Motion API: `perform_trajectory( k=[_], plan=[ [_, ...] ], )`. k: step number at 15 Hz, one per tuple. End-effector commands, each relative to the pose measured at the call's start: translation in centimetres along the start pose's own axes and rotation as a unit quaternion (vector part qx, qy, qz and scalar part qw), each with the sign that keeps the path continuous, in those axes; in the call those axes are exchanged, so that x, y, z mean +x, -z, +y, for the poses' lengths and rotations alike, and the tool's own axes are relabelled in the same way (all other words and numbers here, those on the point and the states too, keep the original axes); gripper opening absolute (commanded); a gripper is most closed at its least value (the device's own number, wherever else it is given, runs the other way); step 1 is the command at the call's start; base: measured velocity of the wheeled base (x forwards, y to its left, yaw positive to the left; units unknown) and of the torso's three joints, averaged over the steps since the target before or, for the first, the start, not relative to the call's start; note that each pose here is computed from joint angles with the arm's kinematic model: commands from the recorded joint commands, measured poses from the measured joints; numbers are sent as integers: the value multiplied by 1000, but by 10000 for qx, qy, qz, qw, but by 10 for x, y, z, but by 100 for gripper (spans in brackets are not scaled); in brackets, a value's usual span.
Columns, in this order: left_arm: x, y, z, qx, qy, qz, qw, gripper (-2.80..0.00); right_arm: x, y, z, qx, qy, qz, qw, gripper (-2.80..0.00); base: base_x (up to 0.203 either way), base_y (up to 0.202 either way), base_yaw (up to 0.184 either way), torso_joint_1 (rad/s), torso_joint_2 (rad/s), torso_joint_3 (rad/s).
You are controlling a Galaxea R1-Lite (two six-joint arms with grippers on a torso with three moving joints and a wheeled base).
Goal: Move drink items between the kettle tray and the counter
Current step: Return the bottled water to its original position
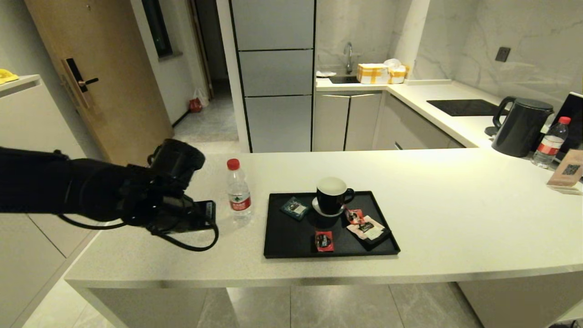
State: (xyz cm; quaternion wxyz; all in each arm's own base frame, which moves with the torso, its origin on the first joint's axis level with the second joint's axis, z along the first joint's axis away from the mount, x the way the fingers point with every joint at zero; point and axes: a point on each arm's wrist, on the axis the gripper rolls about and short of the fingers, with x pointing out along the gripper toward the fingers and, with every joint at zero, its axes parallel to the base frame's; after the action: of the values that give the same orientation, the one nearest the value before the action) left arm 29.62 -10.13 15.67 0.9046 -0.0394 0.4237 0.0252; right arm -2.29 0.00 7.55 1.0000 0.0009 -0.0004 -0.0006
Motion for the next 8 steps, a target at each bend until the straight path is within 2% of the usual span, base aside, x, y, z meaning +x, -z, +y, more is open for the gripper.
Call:
perform_trajectory(
  k=[1, 2, 4, 6, 8],
  plan=[
    [-6, 3, 18, -178, -68, -285, 9994, -280, 0, 0, 0, -1, 1, 12, 10000, -280, 0, 0, 0, 0, 0, 0],
    [0, 5, 19, -84, -57, -346, 9994, -280, 0, 0, 0, -1, 1, 12, 10000, -280, 0, 0, 0, 0, 0, 0],
    [20, 4, 16, 49, 140, -1007, 9948, -280, 0, 0, 0, -1, 1, 12, 10000, -280, 0, 0, 0, 0, 0, 0],
    [33, 8, 15, 283, 174, -1157, 9927, -280, 0, 0, 0, -1, 1, 12, 10000, -280, 0, 0, 0, 0, 0, 0],
    [68, 8, 8, 570, 225, -1327, 9893, -280, 0, 0, 0, -1, 1, 12, 10000, -280, 0, 0, 0, 0, 0, 0]
  ],
)
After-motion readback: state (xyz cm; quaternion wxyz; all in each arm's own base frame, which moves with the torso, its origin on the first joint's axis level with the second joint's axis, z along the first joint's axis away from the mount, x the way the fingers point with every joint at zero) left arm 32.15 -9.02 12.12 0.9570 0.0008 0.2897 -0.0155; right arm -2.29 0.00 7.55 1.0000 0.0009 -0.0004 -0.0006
